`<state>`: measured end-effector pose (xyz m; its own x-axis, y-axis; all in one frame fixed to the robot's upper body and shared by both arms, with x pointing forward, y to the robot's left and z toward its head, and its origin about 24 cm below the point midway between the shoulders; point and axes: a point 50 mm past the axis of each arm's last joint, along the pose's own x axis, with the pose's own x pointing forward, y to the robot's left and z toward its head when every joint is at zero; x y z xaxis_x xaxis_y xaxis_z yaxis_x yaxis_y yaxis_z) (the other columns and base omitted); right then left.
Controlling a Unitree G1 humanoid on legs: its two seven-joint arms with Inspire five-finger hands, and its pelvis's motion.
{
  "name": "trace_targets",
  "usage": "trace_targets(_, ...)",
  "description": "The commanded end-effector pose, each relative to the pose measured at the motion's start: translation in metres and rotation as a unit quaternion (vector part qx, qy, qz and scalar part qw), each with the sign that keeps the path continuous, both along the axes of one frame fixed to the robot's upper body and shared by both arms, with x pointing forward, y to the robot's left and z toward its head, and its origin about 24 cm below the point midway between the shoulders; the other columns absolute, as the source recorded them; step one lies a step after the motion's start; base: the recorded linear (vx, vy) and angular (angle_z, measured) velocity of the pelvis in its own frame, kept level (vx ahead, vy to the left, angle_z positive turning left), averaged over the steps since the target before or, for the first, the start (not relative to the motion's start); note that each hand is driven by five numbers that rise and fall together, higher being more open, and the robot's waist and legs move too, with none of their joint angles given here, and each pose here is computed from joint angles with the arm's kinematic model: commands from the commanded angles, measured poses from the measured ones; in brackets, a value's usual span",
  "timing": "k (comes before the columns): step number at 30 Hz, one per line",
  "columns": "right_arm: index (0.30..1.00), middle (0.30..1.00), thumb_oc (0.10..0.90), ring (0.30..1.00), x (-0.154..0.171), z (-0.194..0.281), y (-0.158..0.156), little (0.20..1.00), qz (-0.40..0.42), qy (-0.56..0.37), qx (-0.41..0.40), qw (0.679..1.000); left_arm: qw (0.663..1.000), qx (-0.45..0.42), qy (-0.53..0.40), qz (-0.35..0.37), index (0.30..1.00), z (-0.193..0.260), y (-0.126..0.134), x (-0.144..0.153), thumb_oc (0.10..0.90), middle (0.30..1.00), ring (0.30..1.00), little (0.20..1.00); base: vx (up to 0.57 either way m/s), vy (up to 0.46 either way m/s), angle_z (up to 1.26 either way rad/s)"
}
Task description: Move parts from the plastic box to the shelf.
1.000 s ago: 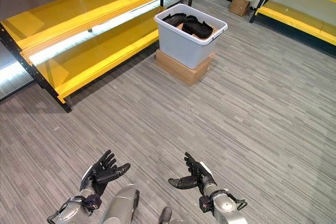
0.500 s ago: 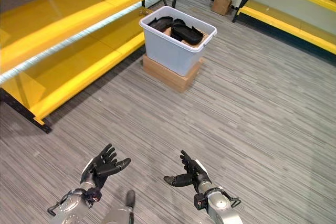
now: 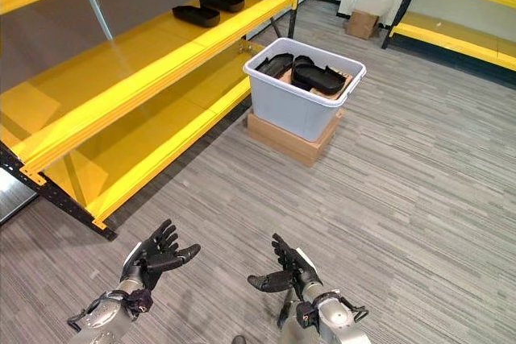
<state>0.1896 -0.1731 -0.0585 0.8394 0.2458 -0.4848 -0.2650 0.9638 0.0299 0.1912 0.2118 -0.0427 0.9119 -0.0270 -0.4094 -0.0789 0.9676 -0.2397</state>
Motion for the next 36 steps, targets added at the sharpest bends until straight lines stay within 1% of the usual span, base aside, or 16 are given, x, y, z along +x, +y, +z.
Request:
trace_targets(1, 1.000, 1.000, 0.900, 1.000, 0.025, 0.036, 0.006, 1.000, 0.014, -0.106, 0.017, 0.994, 0.994, 0.017, -0.110, -0.024, 1.000, 0.038, 0.001, 0.019, 0.900, 1.000, 1.000, 1.000, 0.19, -0.101, 0.14)
trace_targets(4, 1.000, 1.000, 0.900, 1.000, 0.024, 0.033, 0.005, 1.000, 0.015, -0.098, 0.015, 0.995, 0.995, 0.009, -0.099, -0.025, 1.000, 0.032, -0.002, 0.017, 0.900, 1.000, 1.000, 1.000, 0.29, -0.174, 0.27)
trace_targets(14, 1.000, 1.000, 0.900, 1.000, 0.031, 0.041, -0.007, 1.000, -0.012, -0.116, 0.017, 0.993, 0.994, -0.018, -0.109, -0.011, 1.000, 0.035, -0.009, 0.022, 0.900, 1.000, 1.000, 1.000, 0.24, -0.217, 0.05)
trace_targets(21, 1.000, 1.000, 0.900, 1.000, 0.038, 0.049, -0.010, 1.000, -0.003, -0.135, -0.010, 0.991, 0.994, -0.021, -0.106, -0.009, 1.000, 0.034, -0.011, 0.022, 0.900, 1.000, 1.000, 1.000, 0.13, -0.152, -0.15)
trace_targets(27, 1.000, 1.000, 0.900, 1.000, 0.035, 0.046, -0.007, 1.000, -0.002, -0.133, -0.012, 0.991, 0.995, -0.028, -0.099, 0.008, 1.000, 0.032, -0.005, 0.017, 0.900, 1.000, 1.000, 1.000, 0.23, 0.032, -0.05)
trace_targets(28, 1.000, 1.000, 0.900, 1.000, 0.033, 0.043, -0.008, 1.000, -0.003, -0.129, -0.016, 0.992, 0.995, -0.012, -0.103, 0.009, 1.000, 0.034, -0.001, 0.015, 0.900, 1.000, 1.000, 1.000, 0.40, 0.168, -0.44)
trace_targets(32, 1.000, 1.000, 0.900, 1.000, 0.030, 0.039, -0.005, 1.000, 0.003, -0.118, -0.009, 0.993, 0.994, 0.002, -0.107, 0.018, 1.000, 0.036, 0.006, 0.015, 0.900, 1.000, 1.000, 1.000, 0.43, 0.275, -0.36)
trace_targets(36, 1.000, 1.000, 0.900, 1.000, 0.027, 0.037, -0.001, 1.000, -0.001, -0.110, 0.008, 0.994, 0.993, 0.011, -0.114, 0.009, 1.000, 0.041, 0.009, 0.019, 0.900, 1.000, 1.000, 1.000, 0.24, 0.195, -0.43)
